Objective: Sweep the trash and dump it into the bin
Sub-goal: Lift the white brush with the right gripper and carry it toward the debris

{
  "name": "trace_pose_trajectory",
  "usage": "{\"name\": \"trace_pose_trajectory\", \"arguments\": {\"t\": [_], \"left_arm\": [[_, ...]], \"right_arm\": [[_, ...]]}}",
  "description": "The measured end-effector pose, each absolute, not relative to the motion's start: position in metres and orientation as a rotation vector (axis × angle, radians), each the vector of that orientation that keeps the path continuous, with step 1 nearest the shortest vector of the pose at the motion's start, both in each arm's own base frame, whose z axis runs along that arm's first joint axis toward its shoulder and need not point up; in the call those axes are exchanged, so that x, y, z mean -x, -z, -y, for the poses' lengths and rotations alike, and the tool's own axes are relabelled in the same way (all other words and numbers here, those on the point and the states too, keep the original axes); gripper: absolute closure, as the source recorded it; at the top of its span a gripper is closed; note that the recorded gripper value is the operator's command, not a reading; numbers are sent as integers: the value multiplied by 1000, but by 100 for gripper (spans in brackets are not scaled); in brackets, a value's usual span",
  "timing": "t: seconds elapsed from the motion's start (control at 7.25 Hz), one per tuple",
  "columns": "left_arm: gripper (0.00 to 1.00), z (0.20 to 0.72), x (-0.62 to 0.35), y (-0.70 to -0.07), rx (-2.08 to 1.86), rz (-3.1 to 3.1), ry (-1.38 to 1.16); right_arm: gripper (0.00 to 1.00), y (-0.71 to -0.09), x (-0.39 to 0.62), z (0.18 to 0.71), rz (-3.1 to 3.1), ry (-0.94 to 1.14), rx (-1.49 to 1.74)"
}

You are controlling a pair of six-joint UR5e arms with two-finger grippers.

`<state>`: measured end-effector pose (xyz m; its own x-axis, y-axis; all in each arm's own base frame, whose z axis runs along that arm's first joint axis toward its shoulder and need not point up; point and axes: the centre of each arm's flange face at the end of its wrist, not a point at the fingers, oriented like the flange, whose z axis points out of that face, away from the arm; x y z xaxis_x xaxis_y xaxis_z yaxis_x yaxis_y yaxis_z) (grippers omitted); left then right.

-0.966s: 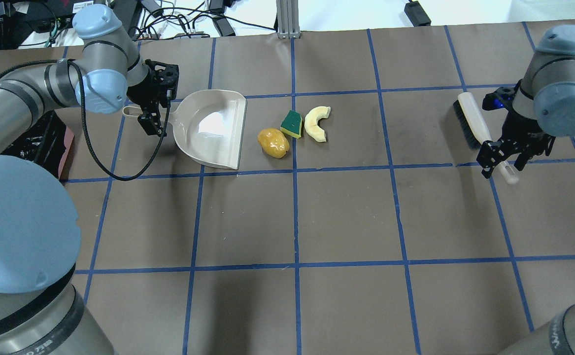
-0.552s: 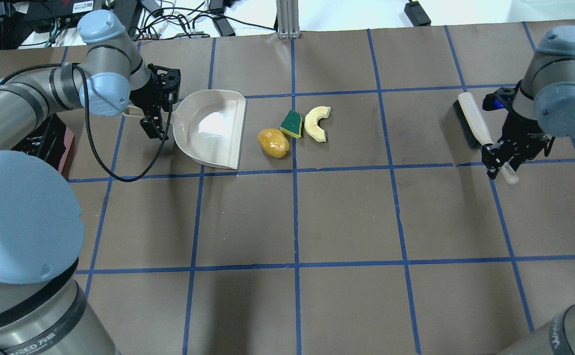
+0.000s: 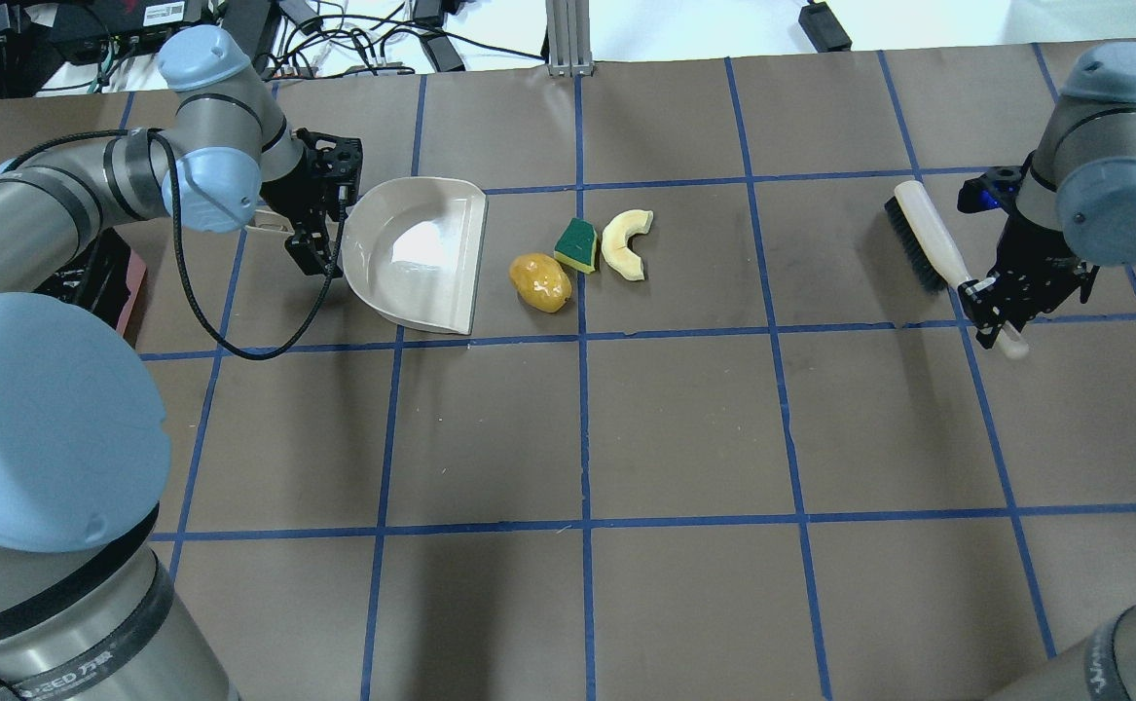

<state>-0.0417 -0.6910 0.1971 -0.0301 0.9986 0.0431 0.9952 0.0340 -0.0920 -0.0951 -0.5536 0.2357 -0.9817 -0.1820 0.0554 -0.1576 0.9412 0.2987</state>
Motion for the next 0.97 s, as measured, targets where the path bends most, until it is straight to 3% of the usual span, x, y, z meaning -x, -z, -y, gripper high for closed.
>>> {"name": "trace_pose_trajectory", "arguments": {"t": [0.28,0.69,0.97], "left_arm": [[41,691,43,-196,2126,2175,-67],[85,691,42,-196,2124,2183,-53],[96,691,41,-195,2121,2186,-49]], "right_arm": [[89,-259,70,553,2956,463,-199],[89,-281,-26,550,2860,441,-86],[89,-280,-91,548,2826,397,44]]}}
